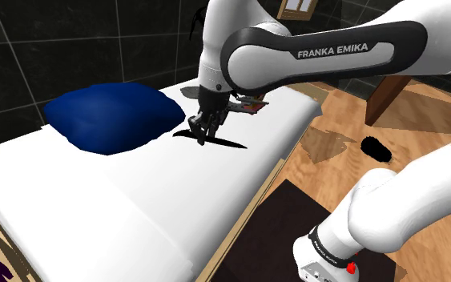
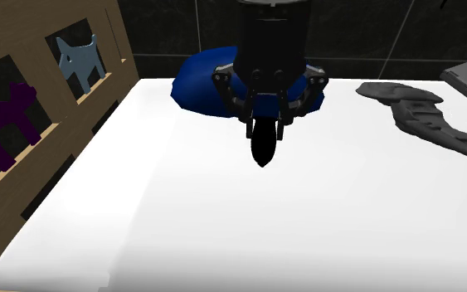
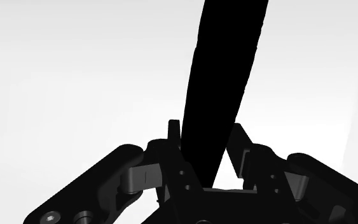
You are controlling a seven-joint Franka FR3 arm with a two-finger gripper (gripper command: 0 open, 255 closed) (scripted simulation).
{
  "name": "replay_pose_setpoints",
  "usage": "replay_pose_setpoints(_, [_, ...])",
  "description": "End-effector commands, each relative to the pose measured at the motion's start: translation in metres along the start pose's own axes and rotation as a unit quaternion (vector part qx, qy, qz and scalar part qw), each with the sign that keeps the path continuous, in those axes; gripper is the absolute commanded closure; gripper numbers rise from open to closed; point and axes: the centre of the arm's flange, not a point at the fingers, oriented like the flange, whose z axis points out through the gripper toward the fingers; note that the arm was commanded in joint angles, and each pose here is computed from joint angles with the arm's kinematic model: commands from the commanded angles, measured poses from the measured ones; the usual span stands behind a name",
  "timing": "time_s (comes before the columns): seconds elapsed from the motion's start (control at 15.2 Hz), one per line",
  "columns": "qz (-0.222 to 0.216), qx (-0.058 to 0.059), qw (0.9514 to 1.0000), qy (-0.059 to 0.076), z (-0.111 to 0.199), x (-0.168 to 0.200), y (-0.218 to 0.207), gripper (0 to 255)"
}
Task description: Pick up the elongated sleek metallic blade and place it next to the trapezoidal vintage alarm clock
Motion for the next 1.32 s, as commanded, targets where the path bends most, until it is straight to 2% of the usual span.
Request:
replay_pose_setpoints(0.0, [0.0,0.0,1.0,0.0,-0.011,0.0,0.001,255])
replay_pose_setpoints(1.25, [0.0,0.0,1.0,0.0,-0.111,0.0,0.005,255])
